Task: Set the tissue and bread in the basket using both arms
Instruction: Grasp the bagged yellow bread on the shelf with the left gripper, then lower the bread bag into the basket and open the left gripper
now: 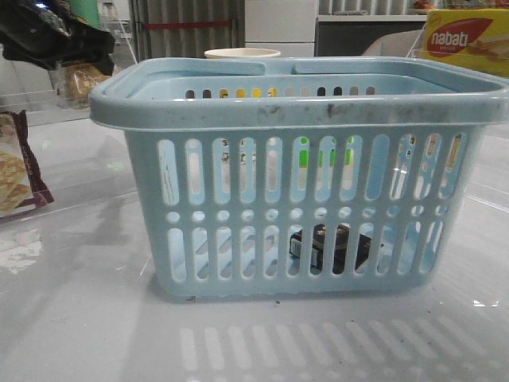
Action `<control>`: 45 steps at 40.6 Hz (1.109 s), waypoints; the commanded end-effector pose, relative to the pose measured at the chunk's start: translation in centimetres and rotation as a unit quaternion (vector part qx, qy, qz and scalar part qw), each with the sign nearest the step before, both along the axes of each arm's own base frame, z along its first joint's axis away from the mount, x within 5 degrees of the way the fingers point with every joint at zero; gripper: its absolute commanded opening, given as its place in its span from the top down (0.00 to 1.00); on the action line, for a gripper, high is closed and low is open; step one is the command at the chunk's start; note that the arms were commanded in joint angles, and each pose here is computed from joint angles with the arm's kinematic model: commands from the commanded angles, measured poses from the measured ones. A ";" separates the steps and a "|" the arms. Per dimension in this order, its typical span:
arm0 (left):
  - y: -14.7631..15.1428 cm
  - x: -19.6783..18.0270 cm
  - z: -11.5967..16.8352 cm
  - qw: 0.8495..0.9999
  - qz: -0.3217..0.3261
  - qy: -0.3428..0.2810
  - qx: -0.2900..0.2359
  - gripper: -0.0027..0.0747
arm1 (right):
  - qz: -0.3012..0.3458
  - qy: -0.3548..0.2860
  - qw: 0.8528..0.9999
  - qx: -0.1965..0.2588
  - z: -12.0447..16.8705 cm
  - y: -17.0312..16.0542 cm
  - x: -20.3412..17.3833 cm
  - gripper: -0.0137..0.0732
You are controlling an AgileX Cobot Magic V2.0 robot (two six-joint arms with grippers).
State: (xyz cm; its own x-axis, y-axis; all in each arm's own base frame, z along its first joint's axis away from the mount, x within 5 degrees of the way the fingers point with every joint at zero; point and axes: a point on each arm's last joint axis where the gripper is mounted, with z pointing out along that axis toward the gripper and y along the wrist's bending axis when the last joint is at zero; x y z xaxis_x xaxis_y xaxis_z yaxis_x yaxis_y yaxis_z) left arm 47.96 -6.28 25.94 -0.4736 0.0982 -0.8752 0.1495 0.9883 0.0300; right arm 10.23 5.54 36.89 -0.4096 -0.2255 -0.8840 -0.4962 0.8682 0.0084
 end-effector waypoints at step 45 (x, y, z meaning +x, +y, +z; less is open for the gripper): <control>-1.0 -10.3 17.3 0.994 -0.030 -0.097 -0.033 0.85 | -0.002 -0.043 0.999 0.022 1.4 0.0 0.1 0.20</control>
